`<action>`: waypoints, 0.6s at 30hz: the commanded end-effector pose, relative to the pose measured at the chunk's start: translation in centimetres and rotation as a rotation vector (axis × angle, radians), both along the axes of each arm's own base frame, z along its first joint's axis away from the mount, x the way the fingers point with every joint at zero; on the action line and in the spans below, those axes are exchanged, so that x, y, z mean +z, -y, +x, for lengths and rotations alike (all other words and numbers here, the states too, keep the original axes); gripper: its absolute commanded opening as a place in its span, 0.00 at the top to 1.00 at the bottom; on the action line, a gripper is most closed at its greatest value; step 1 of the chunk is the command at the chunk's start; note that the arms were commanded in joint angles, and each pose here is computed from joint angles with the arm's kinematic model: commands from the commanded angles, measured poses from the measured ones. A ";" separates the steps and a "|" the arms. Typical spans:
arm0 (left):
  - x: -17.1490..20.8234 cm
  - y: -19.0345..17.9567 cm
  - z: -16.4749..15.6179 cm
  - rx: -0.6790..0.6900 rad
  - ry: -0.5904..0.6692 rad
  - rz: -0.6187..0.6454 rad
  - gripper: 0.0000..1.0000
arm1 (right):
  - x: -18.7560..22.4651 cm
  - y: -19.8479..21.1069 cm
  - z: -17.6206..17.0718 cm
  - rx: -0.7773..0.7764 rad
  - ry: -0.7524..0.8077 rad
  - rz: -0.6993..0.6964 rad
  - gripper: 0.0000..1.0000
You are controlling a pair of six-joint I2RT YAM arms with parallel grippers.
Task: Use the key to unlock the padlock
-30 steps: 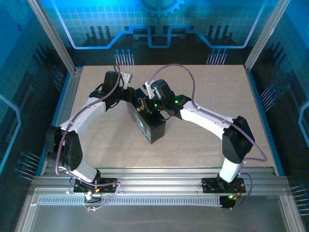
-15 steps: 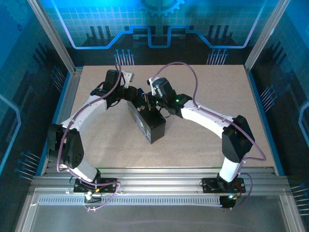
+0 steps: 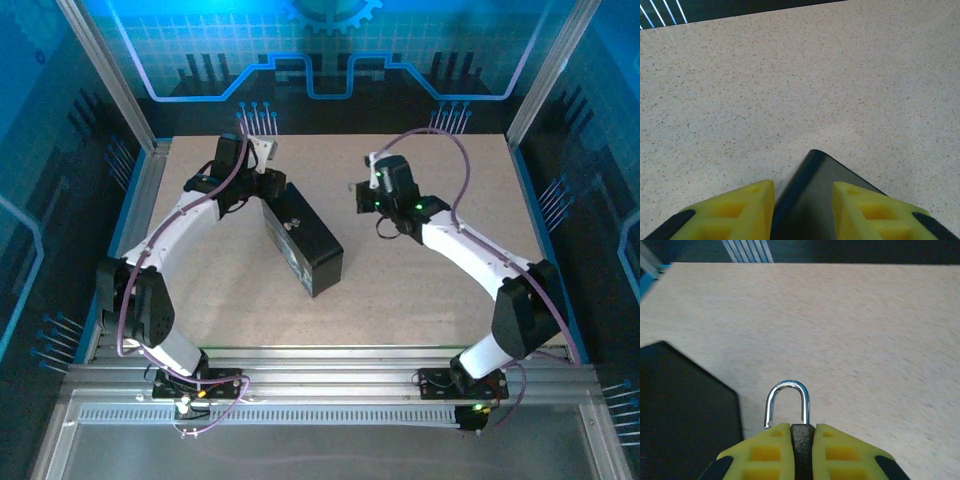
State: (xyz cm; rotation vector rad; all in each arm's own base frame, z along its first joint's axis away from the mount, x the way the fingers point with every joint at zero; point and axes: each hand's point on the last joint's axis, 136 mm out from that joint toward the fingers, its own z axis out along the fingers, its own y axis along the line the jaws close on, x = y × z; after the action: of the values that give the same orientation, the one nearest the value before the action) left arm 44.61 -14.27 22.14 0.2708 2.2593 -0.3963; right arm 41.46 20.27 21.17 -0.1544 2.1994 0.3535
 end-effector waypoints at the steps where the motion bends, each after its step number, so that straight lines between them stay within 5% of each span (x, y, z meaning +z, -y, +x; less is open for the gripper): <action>1: 1.8 -0.7 0.2 0.029 0.032 -0.019 0.63 | -0.6 3.5 -0.4 -0.080 -0.005 -0.010 1.00; 7: 1.7 -1.5 -0.2 0.063 0.024 -0.013 0.62 | -6.7 9.1 -1.6 -0.217 -0.143 -0.039 1.00; 18: 1.7 -3.1 -0.7 0.130 0.013 -0.029 0.58 | -16.0 12.7 -3.9 -0.339 -0.353 -0.080 0.89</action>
State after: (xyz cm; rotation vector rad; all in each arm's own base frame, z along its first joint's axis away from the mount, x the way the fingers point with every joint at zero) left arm 44.55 -12.27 23.07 0.1611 2.2498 -0.3716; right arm 37.20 8.63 6.20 0.1781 2.5384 0.1274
